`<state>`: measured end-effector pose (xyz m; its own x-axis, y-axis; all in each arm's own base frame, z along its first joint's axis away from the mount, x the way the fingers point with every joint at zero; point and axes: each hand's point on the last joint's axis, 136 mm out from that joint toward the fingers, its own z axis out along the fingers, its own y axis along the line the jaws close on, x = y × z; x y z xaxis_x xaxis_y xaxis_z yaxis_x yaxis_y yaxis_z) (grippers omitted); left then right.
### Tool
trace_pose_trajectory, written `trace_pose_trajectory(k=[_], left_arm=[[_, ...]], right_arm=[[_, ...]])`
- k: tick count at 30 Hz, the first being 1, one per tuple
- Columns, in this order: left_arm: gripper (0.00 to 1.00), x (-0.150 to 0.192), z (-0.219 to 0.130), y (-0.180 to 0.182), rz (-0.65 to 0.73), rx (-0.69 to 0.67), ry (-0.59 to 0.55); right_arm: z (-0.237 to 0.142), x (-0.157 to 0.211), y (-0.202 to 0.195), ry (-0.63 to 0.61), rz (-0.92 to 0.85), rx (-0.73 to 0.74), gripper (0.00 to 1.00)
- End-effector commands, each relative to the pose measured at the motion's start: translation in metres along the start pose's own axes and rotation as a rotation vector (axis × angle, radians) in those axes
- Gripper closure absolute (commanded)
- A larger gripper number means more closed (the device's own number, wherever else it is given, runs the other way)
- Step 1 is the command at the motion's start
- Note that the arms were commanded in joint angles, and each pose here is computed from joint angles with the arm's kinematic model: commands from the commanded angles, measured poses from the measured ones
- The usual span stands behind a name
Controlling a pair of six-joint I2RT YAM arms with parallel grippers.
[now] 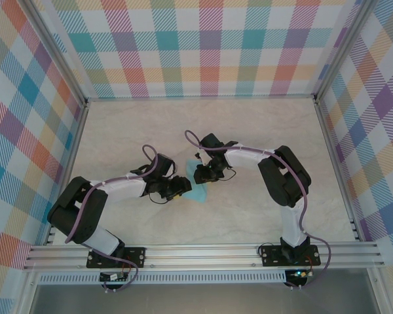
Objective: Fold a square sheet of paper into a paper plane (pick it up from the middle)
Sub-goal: Fold the triangle a second time at the center of the table.
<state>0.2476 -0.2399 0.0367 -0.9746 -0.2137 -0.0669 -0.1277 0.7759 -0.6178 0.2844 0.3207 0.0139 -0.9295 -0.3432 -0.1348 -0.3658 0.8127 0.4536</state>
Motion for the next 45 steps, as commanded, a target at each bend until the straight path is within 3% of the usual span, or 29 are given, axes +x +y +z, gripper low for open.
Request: trace_pose_trajectory(k=[1, 28, 38, 45], left_arm=[[0.53, 0.002, 0.003, -0.014, 0.032, 0.040, 0.024], [0.64, -0.005, 0.006, -0.017, 0.060, 0.022, 0.016], [0.64, -0.009, 0.003, -0.026, 0.073, 0.043, 0.017], [0.65, -0.007, 0.009, -0.014, 0.041, -0.005, 0.026]], right_arm=[[0.043, 0.049, -0.049, 0.159, 0.071, 0.144, 0.70], [0.043, 0.047, -0.047, 0.162, 0.095, 0.121, 0.67], [0.043, 0.045, -0.049, 0.158, 0.150, 0.081, 0.61], [0.041, 0.044, -0.051, 0.155, 0.179, 0.066, 0.59]])
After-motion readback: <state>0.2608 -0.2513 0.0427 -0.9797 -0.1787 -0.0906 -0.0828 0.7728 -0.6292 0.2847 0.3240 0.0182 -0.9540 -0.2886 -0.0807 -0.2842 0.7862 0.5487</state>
